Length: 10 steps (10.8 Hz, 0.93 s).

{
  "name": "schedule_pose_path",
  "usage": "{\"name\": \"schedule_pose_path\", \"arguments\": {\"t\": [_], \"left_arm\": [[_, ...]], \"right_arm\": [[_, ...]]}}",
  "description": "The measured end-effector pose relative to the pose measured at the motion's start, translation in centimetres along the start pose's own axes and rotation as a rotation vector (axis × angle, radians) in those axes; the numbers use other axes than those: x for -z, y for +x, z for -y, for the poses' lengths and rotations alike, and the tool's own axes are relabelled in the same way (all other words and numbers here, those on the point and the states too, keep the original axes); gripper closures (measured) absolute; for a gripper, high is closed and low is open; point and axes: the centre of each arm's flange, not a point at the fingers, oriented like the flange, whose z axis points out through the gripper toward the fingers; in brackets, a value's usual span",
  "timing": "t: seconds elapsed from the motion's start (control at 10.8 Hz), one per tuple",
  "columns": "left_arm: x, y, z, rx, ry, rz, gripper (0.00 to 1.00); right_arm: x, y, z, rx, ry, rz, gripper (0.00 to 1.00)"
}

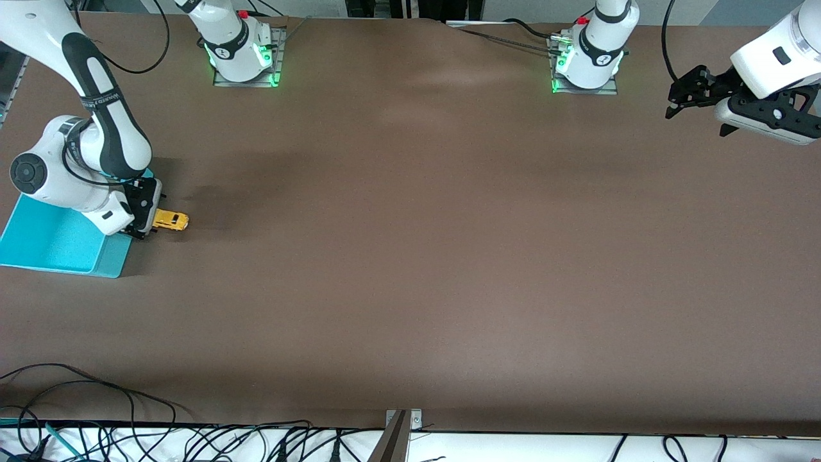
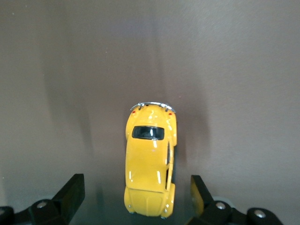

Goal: Wind up and store yellow beetle car
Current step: 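Lift the car with the right gripper over the cyan box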

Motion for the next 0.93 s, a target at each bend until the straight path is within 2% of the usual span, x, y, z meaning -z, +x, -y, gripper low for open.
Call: {"name": "schedule_pose_path", "arguments": {"t": [0.09,0.37,0.46,0.65,0.93], "left_arm": [[0.0,0.0,0.0,0.0,0.0,0.0,0.0],[0.0,0.0,0.1,0.001,0.0,-0.001,0.0],[0.0,0.0,0.1,0.001,0.0,-0.001,0.0],[0.0,0.0,0.1,0.002,0.0,-0.001,0.0],[0.1,-0.1,0.1,0.002,0.0,-0.001,0.0]], "right_arm": [[-0.5,0.0,0.0,0.002,0.006,-0.001,0.0],[-0.9,0.4,0.0,0.013,0.011,-0.004,0.1],[-0.9,0.6,-0.1,0.023,0.01,-0.005,0.22],[-0.6,1.4,-0.3,0.055,0.005,-0.008,0.53],[0.3,2.0,-0.7,0.097,-0.003,-0.009,0.55]]}}
